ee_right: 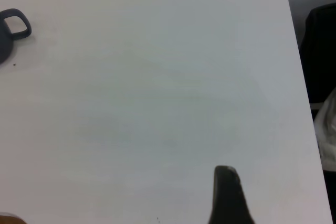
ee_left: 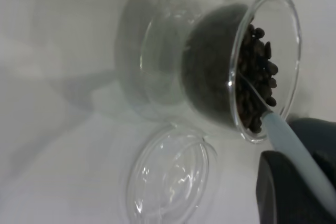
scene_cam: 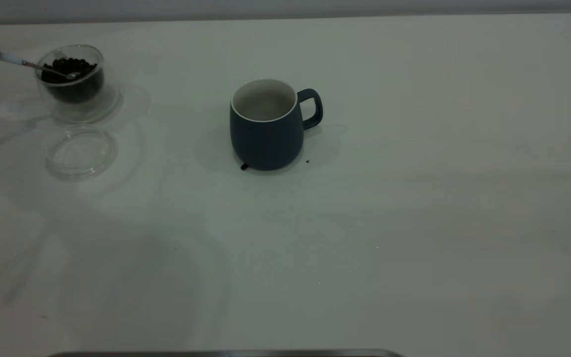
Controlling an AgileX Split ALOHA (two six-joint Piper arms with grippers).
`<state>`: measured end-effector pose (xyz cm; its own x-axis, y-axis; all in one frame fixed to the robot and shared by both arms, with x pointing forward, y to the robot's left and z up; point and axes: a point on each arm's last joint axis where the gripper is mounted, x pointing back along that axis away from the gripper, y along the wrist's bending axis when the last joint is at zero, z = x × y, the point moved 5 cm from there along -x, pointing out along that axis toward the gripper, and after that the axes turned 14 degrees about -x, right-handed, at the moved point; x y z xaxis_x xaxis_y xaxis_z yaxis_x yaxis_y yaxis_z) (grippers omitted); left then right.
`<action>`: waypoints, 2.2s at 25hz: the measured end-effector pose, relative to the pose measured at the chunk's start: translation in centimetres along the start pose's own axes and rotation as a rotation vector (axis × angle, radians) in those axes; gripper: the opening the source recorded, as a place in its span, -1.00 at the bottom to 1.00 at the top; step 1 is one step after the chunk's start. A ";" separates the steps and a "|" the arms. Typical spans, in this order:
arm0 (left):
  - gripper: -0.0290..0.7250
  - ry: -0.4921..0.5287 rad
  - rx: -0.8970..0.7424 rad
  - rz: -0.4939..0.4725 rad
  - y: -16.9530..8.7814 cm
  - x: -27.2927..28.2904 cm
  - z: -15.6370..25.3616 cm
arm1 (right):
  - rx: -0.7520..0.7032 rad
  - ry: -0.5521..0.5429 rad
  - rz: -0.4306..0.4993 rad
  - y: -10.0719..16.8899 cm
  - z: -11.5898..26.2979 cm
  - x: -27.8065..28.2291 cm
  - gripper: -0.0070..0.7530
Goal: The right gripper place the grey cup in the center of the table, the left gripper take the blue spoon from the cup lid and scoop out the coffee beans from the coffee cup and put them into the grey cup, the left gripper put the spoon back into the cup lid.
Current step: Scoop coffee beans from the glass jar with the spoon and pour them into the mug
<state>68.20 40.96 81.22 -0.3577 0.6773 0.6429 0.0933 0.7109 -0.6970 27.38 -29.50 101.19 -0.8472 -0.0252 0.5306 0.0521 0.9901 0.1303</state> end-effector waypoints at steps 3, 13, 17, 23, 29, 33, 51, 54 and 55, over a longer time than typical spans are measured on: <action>-0.57 0.012 0.033 0.000 0.0 0.0 0.2 | 0.001 0.000 0.000 0.0 0.0 0.0 0.23; -0.57 0.021 0.051 0.008 0.4 0.7 0.5 | 0.001 0.000 0.000 0.0 0.0 0.0 0.23; -0.57 0.022 0.057 0.020 0.7 1.3 0.8 | 0.001 0.000 0.000 0.0 0.0 0.0 0.23; -0.57 0.015 0.035 0.060 0.4 1.7 0.8 | 0.001 0.000 0.000 0.0 0.0 0.0 0.23; -0.57 -0.017 0.032 0.110 0.0 2.2 0.5 | 0.001 0.000 0.000 0.0 0.0 0.0 0.23; -0.57 -0.015 0.029 0.117 0.0 2.3 0.6 | 0.001 0.000 0.000 0.0 0.0 0.0 0.23; -0.57 -0.083 0.021 0.148 0.9 4.2 0.5 | 0.001 0.000 0.000 0.0 0.0 0.0 0.23; -0.57 -0.095 0.018 0.154 0.8 4.2 0.3 | 0.001 0.000 0.000 0.0 0.0 0.0 0.23; -0.57 -0.095 0.018 0.153 0.8 4.2 0.3 | 0.001 0.000 0.000 0.0 0.0 0.0 0.23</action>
<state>66.48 44.35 83.28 -0.4272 0.7559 0.4961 0.1370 0.5965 -0.7909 27.38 -29.50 101.19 -0.8472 -0.0252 0.5306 0.0516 0.9902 0.1295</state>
